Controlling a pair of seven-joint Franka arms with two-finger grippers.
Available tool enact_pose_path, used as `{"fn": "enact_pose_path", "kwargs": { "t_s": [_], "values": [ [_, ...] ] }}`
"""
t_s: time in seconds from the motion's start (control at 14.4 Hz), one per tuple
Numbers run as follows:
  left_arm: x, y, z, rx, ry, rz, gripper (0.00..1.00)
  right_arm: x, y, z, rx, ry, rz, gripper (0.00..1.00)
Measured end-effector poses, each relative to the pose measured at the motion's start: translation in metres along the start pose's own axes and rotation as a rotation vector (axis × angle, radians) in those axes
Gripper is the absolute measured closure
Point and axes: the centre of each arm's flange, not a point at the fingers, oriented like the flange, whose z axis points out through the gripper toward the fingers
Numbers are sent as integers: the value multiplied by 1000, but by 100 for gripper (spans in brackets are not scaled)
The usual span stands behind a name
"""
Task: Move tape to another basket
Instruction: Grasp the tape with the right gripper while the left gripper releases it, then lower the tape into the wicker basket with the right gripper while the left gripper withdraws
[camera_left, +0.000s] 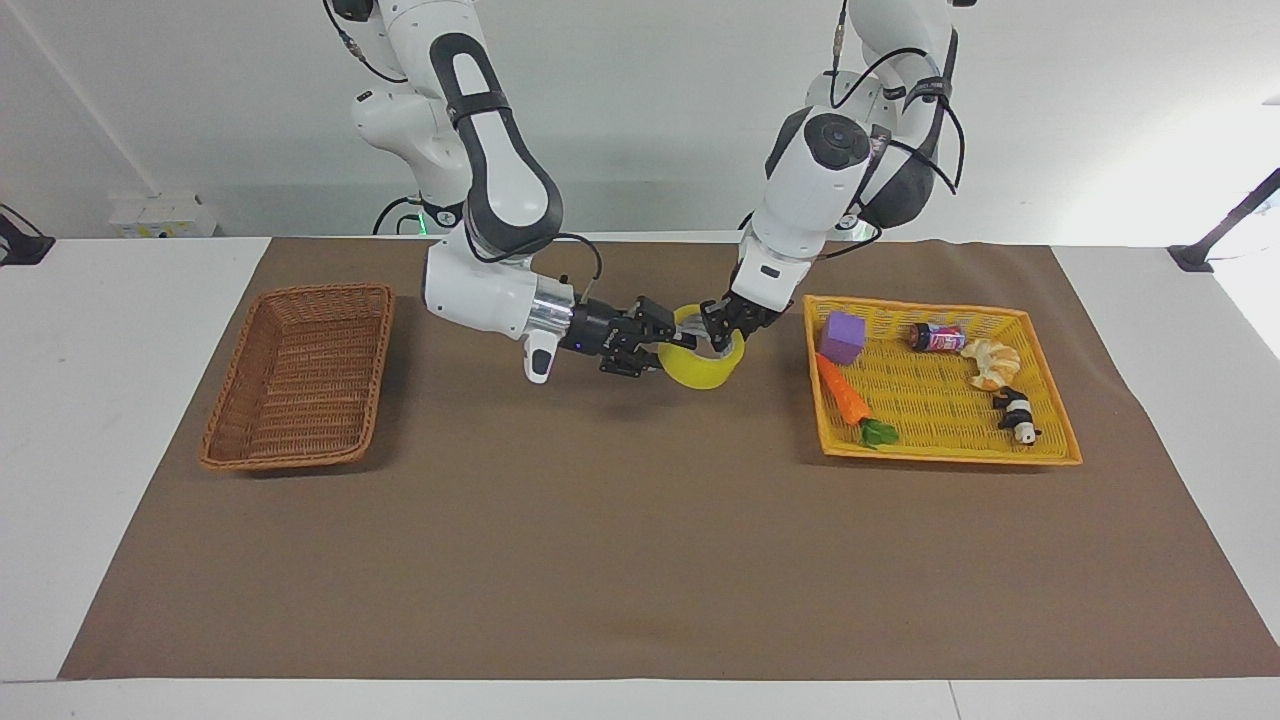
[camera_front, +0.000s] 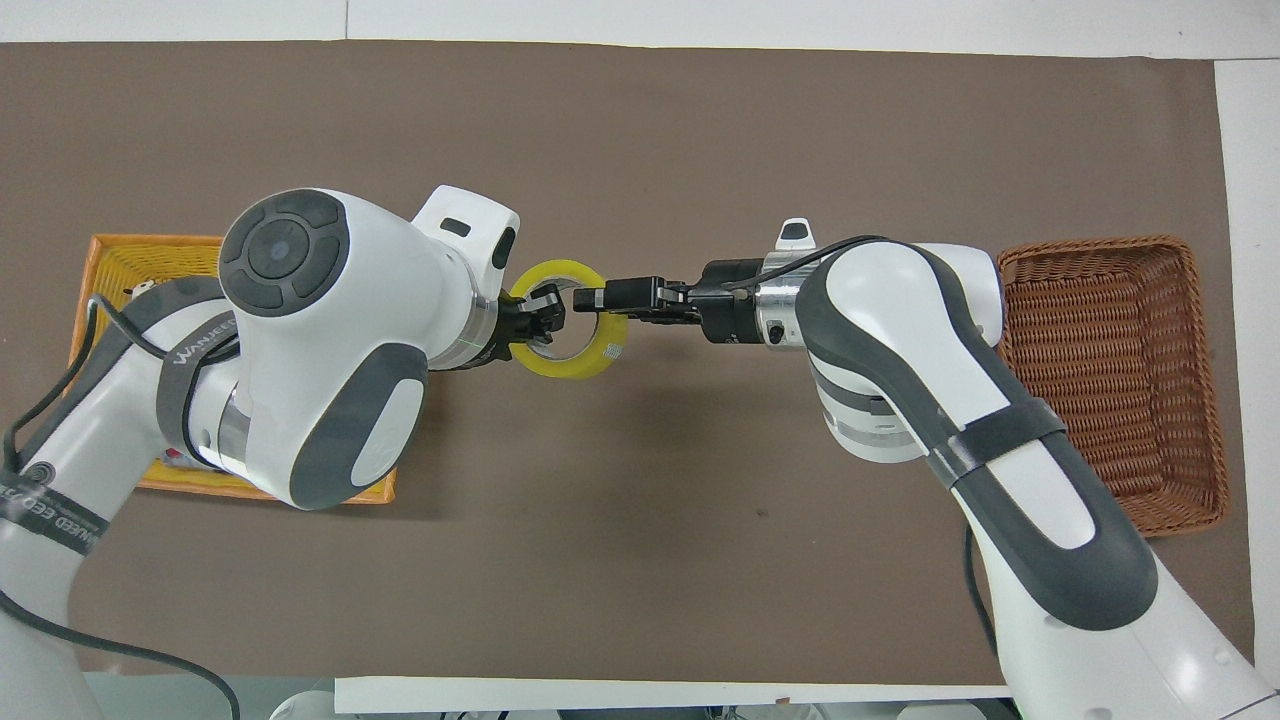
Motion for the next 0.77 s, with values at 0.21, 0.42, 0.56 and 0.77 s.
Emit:
{"fn": "enact_pose_path", "kwargs": {
  "t_s": [0.21,0.42,0.56,0.77],
  "values": [
    [14,-5,-59,-9,2,-30,10,1,1,-2,-1,4,-3,45],
    [46,-48,-118,1,31,-76,0,16,12,-26,1,43,-3,45],
    [81,-98,-127,56,36,-44,0,31,29,-63,23,46,-9,45],
    [141,-203,-146,76,30,31,0,47,68,-148,-11,-6,-35,45]
  ]
}}
